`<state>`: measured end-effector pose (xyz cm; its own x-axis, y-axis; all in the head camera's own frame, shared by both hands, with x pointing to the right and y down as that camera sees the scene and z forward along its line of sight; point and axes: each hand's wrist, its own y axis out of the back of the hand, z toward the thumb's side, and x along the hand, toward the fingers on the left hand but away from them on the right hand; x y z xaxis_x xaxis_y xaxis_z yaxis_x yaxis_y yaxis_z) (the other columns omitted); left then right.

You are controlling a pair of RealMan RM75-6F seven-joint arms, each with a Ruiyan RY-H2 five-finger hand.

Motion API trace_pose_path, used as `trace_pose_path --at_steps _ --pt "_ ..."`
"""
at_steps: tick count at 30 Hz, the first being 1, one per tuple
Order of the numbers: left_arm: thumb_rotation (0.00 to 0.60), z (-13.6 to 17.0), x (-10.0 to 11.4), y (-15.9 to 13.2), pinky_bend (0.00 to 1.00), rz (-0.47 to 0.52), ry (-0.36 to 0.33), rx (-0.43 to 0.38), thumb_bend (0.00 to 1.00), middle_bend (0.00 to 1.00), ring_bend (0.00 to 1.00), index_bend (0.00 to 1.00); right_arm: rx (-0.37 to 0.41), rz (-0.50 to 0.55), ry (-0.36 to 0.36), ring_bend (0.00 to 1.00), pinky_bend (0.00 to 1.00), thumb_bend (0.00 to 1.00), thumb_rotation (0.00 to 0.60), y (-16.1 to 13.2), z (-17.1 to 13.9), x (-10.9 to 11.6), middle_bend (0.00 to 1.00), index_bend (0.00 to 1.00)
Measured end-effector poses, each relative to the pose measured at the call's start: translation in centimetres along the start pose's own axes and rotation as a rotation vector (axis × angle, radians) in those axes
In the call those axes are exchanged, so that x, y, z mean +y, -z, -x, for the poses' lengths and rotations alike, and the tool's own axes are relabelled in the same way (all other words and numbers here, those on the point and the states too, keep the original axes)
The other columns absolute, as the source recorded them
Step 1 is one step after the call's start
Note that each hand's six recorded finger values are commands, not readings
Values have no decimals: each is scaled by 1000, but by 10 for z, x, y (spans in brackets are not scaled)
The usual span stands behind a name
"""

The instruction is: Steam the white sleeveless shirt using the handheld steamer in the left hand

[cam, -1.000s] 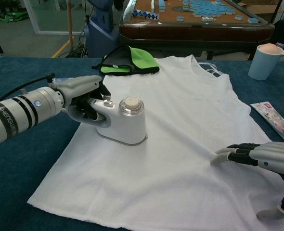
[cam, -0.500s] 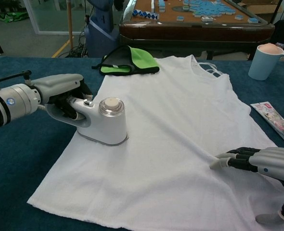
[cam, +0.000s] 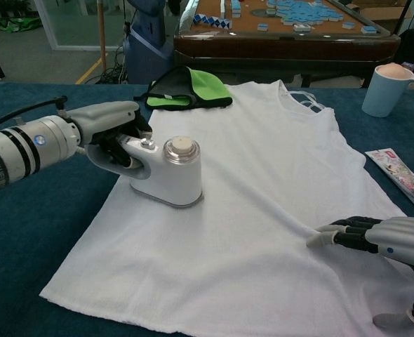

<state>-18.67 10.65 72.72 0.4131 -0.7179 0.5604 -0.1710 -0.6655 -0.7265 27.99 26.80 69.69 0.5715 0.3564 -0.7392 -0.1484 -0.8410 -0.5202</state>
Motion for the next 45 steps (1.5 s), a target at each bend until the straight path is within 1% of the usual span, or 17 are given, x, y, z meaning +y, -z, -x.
trace_pose_path --at_steps 5,11,18,26,31,36,45 --pt "600 -16 6 -14 669 19 -31 -19 208 819 699 717 0 2 8 0 8 159 586 0 -1 2 81 0" --pt "600 -30 6 -15 670 -21 -38 -19 208 816 694 716 0 3 17 0 8 160 586 0 -1 4 81 0" --pt "600 -44 11 -6 670 -50 -55 14 208 812 691 714 0 2 22 0 8 160 587 -1 -1 6 81 0" --pt "600 -55 20 15 670 -66 -79 78 208 808 686 714 -2 5 22 0 8 159 588 -1 -1 6 81 0" --pt "600 -57 27 31 670 -71 -99 115 208 808 685 714 -2 4 22 0 8 160 589 -2 -2 6 81 0" --pt "600 -54 33 43 670 -108 -103 132 207 808 685 714 2 4 24 0 8 159 587 -3 -1 6 81 0" --pt "600 -36 27 53 670 -138 -57 117 207 808 685 714 6 4 25 0 8 160 588 -5 -3 5 81 0"
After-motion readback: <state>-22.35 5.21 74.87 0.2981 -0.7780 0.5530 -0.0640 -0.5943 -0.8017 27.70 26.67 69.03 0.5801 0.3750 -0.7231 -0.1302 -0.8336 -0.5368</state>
